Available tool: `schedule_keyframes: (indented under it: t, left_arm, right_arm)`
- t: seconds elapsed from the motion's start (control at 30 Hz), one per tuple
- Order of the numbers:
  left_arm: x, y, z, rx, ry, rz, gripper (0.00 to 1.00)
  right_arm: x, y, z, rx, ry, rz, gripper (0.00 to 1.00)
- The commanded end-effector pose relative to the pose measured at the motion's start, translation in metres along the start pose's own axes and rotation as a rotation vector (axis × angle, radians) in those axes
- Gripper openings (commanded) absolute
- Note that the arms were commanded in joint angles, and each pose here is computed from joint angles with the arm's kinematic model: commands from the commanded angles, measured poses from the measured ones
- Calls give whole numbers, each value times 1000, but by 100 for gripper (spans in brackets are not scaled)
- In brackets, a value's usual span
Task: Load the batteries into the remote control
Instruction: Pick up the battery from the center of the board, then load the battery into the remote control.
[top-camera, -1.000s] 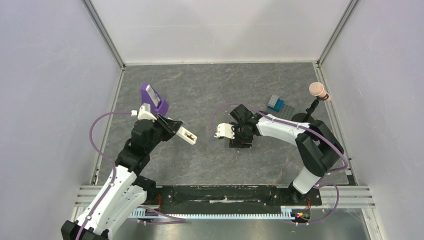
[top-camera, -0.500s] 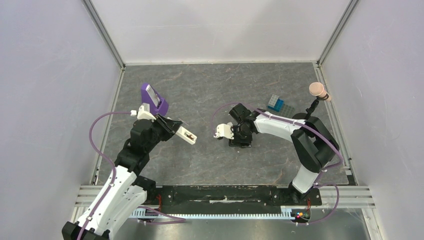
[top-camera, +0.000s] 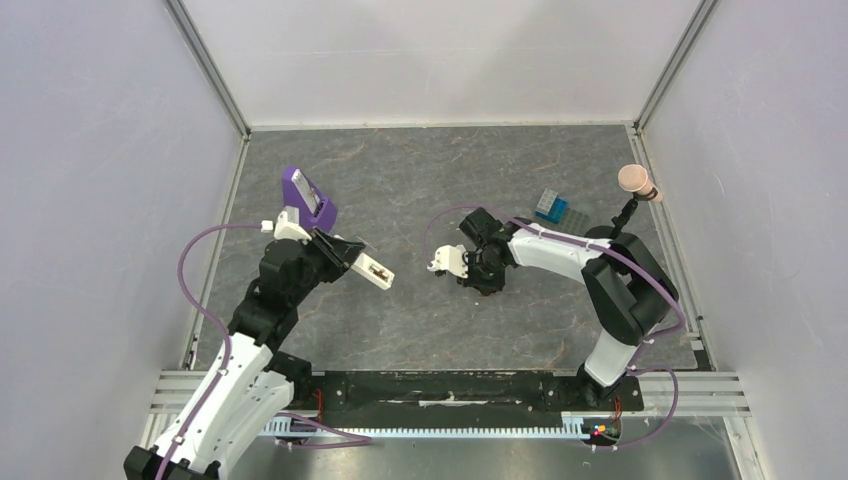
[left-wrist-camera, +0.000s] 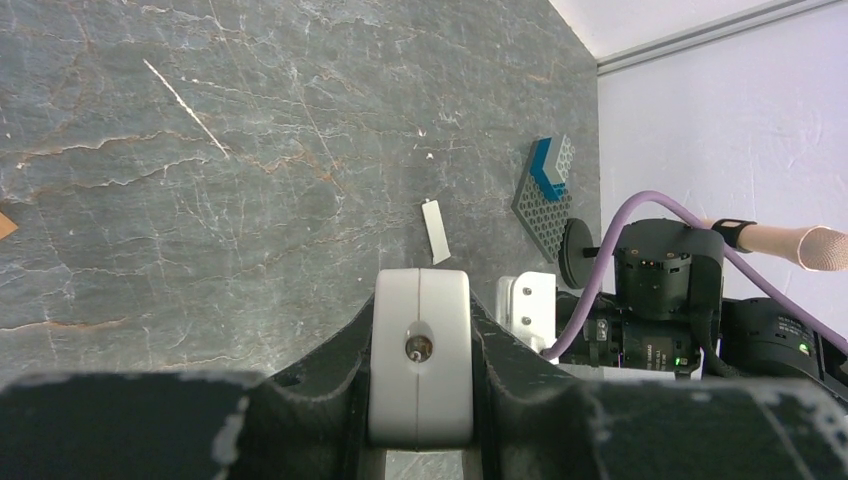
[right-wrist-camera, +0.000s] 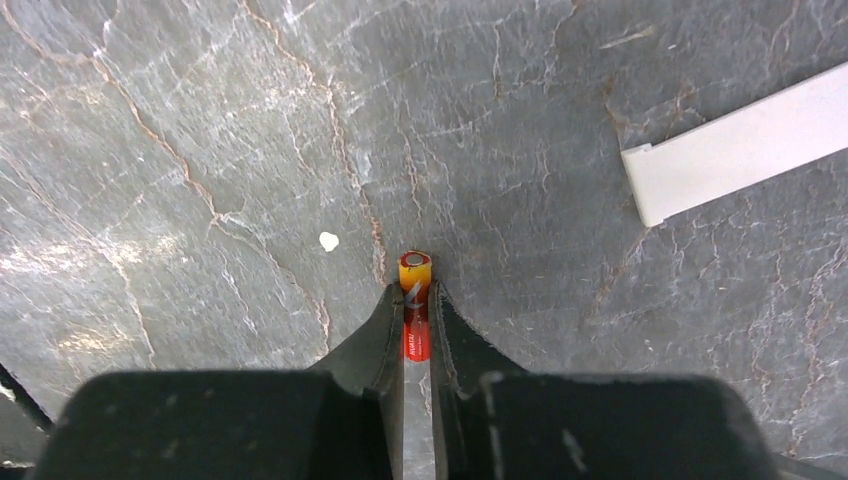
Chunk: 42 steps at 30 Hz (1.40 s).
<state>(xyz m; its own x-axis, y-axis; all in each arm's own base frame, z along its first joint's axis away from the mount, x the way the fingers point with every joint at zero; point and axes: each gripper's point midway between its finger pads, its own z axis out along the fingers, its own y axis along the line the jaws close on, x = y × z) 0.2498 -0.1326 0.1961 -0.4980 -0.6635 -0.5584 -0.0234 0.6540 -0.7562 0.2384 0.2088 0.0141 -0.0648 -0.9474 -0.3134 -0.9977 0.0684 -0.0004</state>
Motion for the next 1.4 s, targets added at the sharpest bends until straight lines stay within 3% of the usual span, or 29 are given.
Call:
schedule_keyframes:
  t: [0.0, 0.13, 0.27, 0.43, 0.67, 0.9, 1.37]
  left_arm:
    - [-8, -14, -3, 64, -19, 35, 2]
    - [4, -20, 2, 131, 25, 42, 2]
    - [19, -26, 7, 202, 88, 25, 2]
    - [27, -43, 5, 322, 129, 40, 2]
    - [50, -61, 3, 505, 226, 22, 2]
    - [76, -70, 16, 557, 313, -2, 2]
    - [131, -83, 52, 609, 466, -141, 2]
  right_arm:
    - [-10, 10, 2, -37, -59, 91, 3]
    - [-52, 8, -25, -33, -222, 189, 0]
    - [-103, 3, -72, 19, -483, 267, 0]
    - [-127, 0, -125, 108, -686, 434, 0]
    - [-126, 24, -149, 68, -728, 632, 0]
    - [-138, 56, -159, -2, -766, 740, 0]
    - [-110, 70, -122, 77, -563, 910, 0]
